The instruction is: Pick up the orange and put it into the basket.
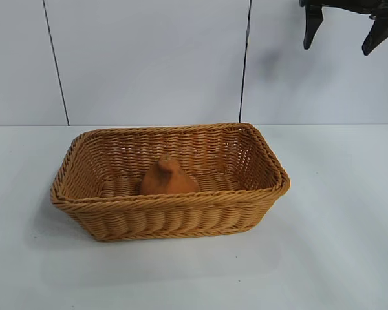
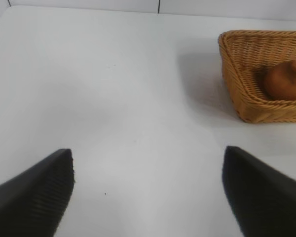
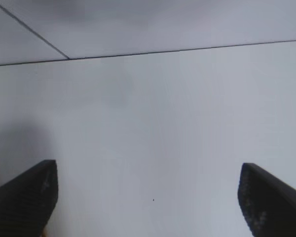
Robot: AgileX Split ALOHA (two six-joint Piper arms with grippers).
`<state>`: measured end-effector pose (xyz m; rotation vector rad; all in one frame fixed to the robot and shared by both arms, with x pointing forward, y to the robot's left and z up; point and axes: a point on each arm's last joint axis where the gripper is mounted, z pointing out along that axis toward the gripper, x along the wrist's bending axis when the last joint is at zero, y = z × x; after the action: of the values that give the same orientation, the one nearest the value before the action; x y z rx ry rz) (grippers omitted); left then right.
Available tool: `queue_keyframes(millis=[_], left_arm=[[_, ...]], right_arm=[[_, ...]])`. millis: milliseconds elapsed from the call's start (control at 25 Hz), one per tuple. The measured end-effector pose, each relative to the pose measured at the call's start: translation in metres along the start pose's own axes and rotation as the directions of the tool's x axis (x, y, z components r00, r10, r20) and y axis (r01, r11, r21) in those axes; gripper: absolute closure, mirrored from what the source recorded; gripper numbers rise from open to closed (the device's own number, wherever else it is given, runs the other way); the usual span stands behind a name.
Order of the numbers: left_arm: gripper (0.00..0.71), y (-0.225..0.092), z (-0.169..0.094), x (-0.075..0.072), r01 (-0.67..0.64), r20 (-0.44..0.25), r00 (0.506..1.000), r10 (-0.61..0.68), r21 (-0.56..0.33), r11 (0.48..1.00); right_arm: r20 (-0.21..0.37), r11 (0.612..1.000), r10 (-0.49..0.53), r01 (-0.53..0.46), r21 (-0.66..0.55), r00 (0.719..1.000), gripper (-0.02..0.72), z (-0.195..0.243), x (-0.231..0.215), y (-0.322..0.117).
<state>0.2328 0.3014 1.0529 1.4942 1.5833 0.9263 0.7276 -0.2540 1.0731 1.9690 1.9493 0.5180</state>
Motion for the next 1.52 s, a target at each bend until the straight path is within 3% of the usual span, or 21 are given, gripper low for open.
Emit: queue_keyframes(millis=[320, 560, 840, 1000, 1200, 1400, 1520], left_arm=[[0.126, 0.000, 0.000, 0.000, 0.000, 0.000, 1.000, 0.000, 0.000, 1.000], [0.128, 0.000, 0.000, 0.000, 0.000, 0.000, 1.000, 0.000, 0.000, 1.000], [0.128, 0.000, 0.000, 0.000, 0.000, 0.000, 1.000, 0.000, 0.000, 1.000], [0.128, 0.000, 0.000, 0.000, 0.000, 0.000, 1.000, 0.000, 0.000, 1.000], [0.128, 0.000, 0.000, 0.000, 0.000, 0.000, 1.000, 0.000, 0.000, 1.000], [0.128, 0.000, 0.000, 0.000, 0.000, 0.000, 1.000, 0.000, 0.000, 1.000], [0.128, 0.000, 0.000, 0.000, 0.000, 0.000, 1.000, 0.000, 0.000, 1.000]], right_arm=[[-0.019, 0.990, -0.049, 0.051, 0.129, 0.999, 0.020, -0.020, 0.005, -0.044], [-0.042, 0.942, -0.068, 0.078, 0.327, 0.997, 0.020, -0.047, 0.002, -0.132], [-0.038, 0.908, -0.070, 0.079, 0.412, 0.997, 0.020, -0.088, -0.012, -0.229], [-0.041, 0.919, -0.068, 0.079, 0.387, 0.997, 0.020, -0.109, -0.019, -0.278], [-0.048, 0.966, -0.068, 0.078, 0.245, 0.997, 0.020, -0.120, -0.026, -0.327], [-0.047, 0.987, -0.077, 0.083, 0.135, 0.996, 0.020, -0.130, -0.032, -0.368], [-0.050, 0.997, -0.081, 0.082, 0.005, 0.995, 0.020, -0.146, -0.034, -0.375]])
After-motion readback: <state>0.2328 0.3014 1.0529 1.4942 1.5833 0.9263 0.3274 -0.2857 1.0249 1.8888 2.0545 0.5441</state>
